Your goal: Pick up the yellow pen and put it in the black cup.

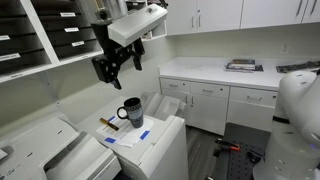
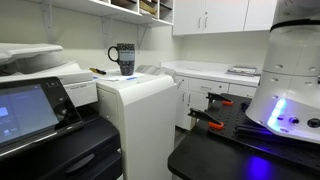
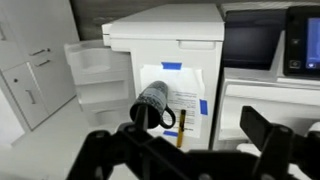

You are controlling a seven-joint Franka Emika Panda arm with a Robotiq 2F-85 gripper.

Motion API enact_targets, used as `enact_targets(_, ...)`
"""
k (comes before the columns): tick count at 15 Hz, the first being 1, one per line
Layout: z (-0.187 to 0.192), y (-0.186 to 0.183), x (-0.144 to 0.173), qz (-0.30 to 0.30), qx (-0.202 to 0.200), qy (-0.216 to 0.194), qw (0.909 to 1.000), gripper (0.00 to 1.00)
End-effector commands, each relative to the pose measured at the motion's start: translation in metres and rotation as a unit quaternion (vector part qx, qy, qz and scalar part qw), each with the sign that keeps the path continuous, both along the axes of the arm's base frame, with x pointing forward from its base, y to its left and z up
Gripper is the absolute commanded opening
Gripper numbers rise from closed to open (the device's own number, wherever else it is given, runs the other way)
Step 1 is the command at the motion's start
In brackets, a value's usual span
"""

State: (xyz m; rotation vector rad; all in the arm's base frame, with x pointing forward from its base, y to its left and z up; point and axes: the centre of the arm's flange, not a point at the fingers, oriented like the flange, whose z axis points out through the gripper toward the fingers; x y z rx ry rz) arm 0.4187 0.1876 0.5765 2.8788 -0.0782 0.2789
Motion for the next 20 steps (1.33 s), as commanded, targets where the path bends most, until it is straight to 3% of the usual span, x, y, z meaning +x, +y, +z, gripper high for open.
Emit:
enact_targets(1,-0.012,-0.007,0.056,-0.012,0.026,-0.011,0.9995,1.0)
enact_targets(7,-0.076,-0.033,0.201,0.013,0.062,0.05,0.9968,1.0)
enact_targets(11,-0.118,-0.03,0.269,0.023,0.071,0.089,0.9932,1.0)
enact_targets(14,-0.14,-0.03,0.294,0.005,0.054,0.092,0.9943,1.0)
enact_targets(15,-0.149,-0.035,0.264,0.009,0.067,0.078,0.9946,1.0)
enact_targets(20,-0.149,-0.032,0.276,0.005,0.062,0.082,0.9947,1.0)
